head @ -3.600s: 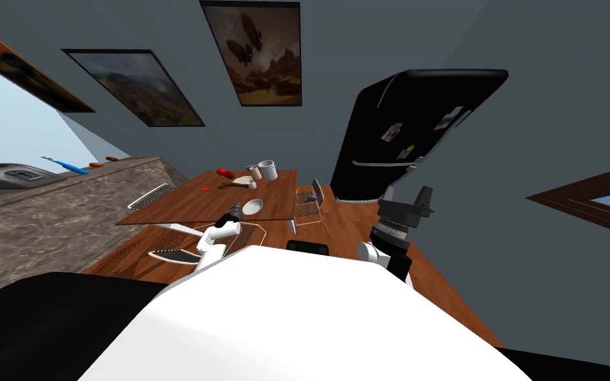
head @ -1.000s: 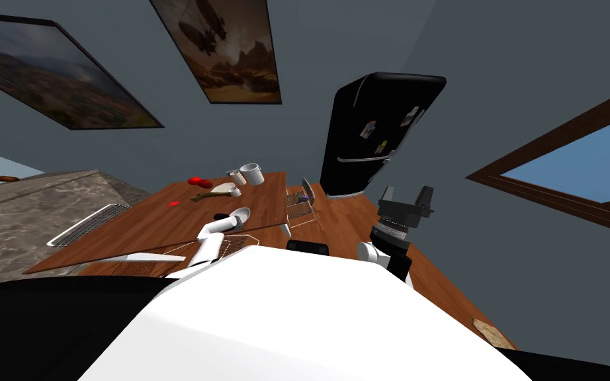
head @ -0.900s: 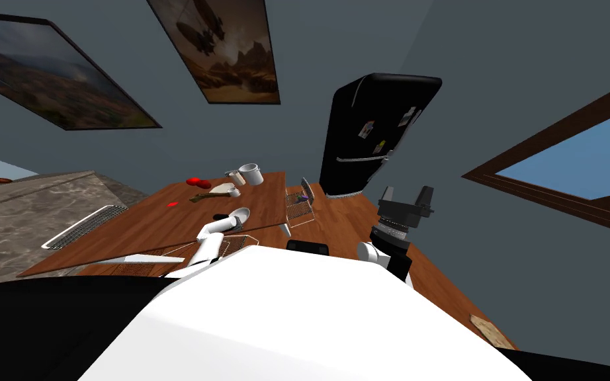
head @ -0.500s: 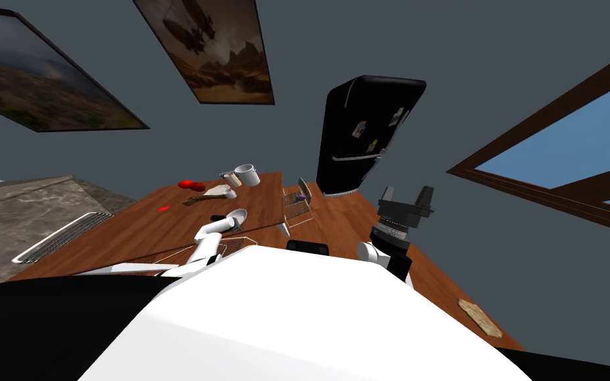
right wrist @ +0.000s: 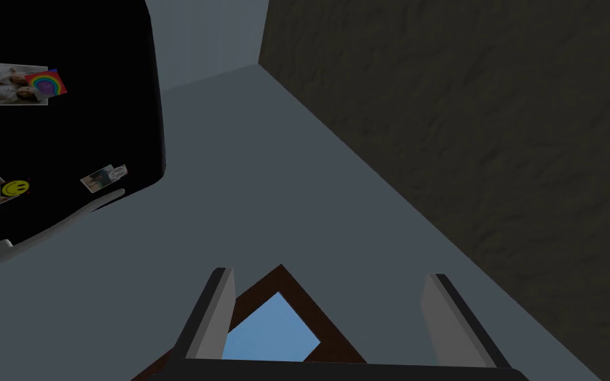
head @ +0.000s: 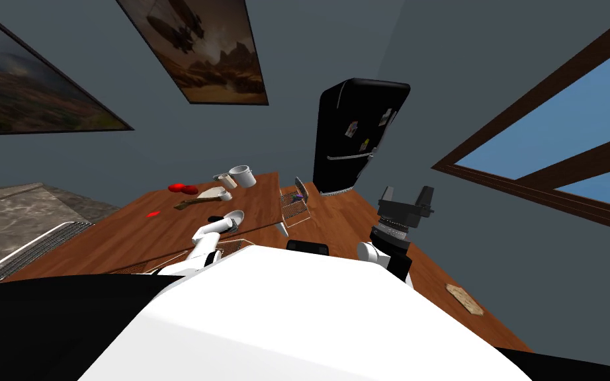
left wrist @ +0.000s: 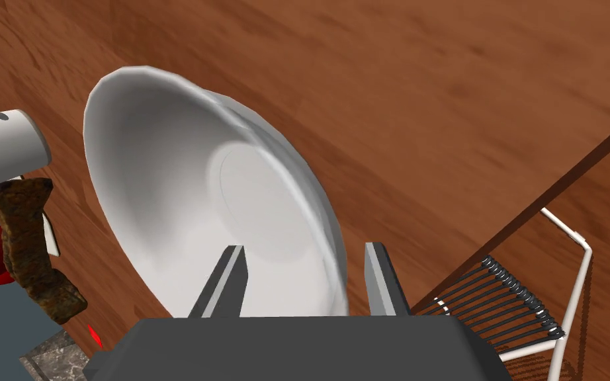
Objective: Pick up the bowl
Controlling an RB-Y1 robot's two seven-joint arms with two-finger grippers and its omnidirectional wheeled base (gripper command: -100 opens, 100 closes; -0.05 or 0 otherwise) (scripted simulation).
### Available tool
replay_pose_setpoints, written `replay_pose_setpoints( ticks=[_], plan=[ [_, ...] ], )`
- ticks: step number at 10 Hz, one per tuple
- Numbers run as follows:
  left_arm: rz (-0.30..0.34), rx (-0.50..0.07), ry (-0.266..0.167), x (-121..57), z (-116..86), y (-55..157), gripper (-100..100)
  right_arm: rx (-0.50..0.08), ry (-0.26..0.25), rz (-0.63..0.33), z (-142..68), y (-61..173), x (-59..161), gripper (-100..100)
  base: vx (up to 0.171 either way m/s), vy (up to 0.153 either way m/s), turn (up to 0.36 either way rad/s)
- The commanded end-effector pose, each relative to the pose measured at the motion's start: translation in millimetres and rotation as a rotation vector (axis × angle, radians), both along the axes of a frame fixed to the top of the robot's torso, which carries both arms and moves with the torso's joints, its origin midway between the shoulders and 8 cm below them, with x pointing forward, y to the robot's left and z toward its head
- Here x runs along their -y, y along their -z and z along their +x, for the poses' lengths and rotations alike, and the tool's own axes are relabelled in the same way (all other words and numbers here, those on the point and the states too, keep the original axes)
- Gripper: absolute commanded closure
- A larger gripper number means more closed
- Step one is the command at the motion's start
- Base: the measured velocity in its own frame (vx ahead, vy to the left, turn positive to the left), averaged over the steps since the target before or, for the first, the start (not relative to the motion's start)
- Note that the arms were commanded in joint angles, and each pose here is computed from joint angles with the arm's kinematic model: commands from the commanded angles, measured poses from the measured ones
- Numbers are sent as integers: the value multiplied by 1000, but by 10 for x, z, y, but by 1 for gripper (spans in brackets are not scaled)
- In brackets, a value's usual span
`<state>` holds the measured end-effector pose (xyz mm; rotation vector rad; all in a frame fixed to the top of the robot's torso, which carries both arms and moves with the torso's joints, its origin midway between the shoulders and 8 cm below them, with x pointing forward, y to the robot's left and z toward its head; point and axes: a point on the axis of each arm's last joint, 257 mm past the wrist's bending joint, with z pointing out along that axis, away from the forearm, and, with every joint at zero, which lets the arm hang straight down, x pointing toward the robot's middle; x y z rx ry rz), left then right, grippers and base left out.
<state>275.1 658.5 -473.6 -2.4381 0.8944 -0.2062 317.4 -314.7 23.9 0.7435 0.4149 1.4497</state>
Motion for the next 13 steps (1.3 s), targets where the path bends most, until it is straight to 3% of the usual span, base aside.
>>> replay_pose_setpoints(
  ticks=[1, 4, 5, 6, 13],
  plan=[
    [0, 0, 0, 0, 0, 0, 100, 0, 0, 0, 0, 0, 0, 0, 0, 0, 0],
    [-3, 0, -2, 6, -5, 7, 100, 0, 0, 0, 0, 0, 0, 0, 0, 0, 0],
    [-4, 0, -3, 8, -7, 10, 0, 0, 0, 0, 0, 0, 0, 0, 0, 0, 0],
    [-7, -12, 21, 101, 3, 15, 100, 0, 0, 0, 0, 0, 0, 0, 40, 7, 254],
    [-7, -12, 112, 453, 197, -81, 100, 0, 0, 0, 0, 0, 0, 0, 52, 8, 141]
  ],
)
